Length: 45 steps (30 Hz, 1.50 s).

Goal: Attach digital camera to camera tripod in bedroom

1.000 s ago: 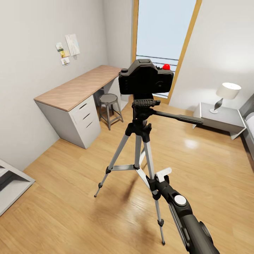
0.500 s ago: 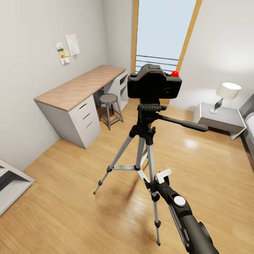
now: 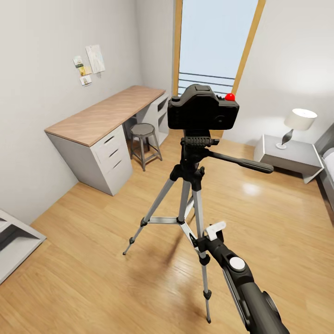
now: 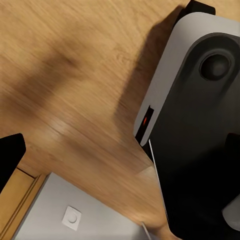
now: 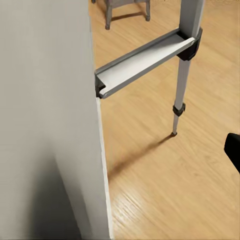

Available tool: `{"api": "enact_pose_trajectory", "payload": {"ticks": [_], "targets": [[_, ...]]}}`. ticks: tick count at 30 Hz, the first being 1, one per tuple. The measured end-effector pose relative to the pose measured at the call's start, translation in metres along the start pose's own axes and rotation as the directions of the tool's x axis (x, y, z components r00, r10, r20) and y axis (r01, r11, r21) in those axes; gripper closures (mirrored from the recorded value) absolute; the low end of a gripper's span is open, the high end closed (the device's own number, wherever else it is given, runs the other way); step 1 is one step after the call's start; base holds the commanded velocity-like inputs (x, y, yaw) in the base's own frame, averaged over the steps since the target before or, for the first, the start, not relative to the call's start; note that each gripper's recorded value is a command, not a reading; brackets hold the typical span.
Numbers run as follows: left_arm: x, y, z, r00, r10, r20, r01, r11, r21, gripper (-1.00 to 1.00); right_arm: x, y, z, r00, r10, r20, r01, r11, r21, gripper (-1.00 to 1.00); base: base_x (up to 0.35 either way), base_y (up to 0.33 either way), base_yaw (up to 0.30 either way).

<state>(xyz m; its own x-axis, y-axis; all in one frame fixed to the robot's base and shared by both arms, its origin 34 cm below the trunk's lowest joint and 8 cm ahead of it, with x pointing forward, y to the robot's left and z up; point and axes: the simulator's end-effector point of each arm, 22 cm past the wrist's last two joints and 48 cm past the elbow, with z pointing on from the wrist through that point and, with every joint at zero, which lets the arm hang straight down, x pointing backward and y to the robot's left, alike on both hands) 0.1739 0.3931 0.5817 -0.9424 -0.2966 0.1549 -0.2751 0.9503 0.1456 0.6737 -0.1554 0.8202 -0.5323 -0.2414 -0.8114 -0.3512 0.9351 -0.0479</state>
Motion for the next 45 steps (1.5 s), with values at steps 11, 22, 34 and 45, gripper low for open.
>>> {"api": "enact_pose_trajectory", "payload": {"ticks": [11, 22, 34, 45], "targets": [[0.000, 0.000, 0.000, 1.000, 0.000, 0.000, 0.000, 1.000, 0.000, -1.00, 0.000, -0.002, -0.001, 1.000, 0.001, -0.010, -0.001, 1.000, 0.004, -1.00, 0.000, 0.000, 0.000], [0.000, 0.000, 0.000, 1.000, 0.000, 0.001, 0.000, 1.000, -0.001, -1.00, 0.000, -0.003, -0.001, 1.000, 0.004, -0.017, -0.004, 1.000, 0.007, -1.00, 0.000, 0.000, 0.000], [0.000, 0.001, 0.000, 1.000, 0.000, 0.001, 0.000, 1.000, -0.001, -1.00, -0.005, -0.005, -0.002, 1.000, 0.004, -0.008, -0.004, 1.000, 0.008, -1.00, 0.000, 0.000, 0.000], [-0.005, 0.001, 0.000, 1.000, 0.003, 0.021, -0.002, 1.000, -0.002, -1.00, -0.046, -0.015, -0.011, 0.998, -0.007, 0.065, 0.005, 1.000, 0.025, -1.00, 0.000, 0.000, 0.000]]}}
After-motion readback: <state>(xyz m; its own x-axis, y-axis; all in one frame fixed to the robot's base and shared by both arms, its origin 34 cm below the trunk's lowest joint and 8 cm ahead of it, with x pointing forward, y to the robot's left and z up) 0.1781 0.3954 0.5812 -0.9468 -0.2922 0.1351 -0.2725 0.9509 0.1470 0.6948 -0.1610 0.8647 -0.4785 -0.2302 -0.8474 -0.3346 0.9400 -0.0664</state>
